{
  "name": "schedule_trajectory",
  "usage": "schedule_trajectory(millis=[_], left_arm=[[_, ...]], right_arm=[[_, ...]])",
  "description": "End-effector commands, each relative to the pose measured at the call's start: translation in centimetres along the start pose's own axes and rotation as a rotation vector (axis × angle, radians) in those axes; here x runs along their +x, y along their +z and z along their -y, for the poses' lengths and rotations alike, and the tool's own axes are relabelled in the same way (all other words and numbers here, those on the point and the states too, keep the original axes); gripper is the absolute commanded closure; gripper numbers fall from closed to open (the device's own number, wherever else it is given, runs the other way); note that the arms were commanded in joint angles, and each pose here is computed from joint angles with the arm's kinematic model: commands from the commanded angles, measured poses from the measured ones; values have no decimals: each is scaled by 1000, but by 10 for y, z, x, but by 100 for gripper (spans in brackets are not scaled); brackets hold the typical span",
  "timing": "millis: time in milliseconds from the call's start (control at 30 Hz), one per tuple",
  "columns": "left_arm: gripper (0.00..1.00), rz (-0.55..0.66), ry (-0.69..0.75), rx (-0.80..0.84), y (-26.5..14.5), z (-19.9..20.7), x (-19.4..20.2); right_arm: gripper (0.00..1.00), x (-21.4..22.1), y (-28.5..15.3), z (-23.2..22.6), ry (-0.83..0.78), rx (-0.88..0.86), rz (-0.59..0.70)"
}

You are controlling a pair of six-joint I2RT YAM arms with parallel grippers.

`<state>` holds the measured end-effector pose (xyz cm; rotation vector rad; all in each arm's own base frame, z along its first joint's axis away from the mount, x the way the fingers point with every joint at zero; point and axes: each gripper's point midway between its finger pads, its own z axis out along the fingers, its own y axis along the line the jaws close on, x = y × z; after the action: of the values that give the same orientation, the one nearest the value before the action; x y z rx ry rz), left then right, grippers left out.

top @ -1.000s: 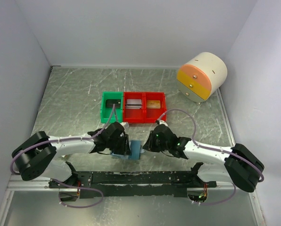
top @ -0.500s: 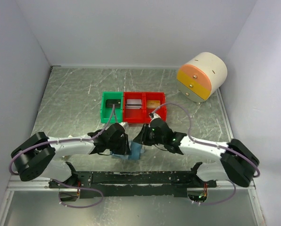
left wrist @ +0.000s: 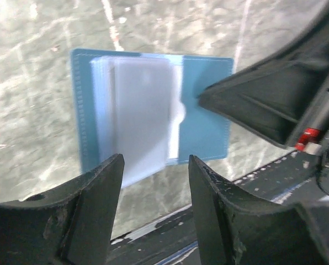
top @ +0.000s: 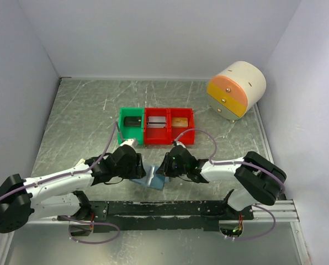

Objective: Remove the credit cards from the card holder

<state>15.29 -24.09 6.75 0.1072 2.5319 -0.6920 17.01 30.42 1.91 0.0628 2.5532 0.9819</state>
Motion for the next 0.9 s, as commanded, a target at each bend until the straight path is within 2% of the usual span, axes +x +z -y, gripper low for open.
schedule_trajectory(millis=[0,367,600,767,867], left_arm=[[39,-17,27,-131,-3,-27,6],[48,-48,35,-113,1,-18,7],[45,-7,36,-65,-9,-4,-6],[53,-17,43,-39,-7,1,-5],[54,-41,34,-65,-2,-5,1]], right_arm=[[80,9,-1,19,-9,48,0],[79,13,-2,24,-7,48,-2],[79,13,0,24,-16,54,-10],[79,12,0,24,-17,56,-10],[78,13,1,24,-20,57,-11]])
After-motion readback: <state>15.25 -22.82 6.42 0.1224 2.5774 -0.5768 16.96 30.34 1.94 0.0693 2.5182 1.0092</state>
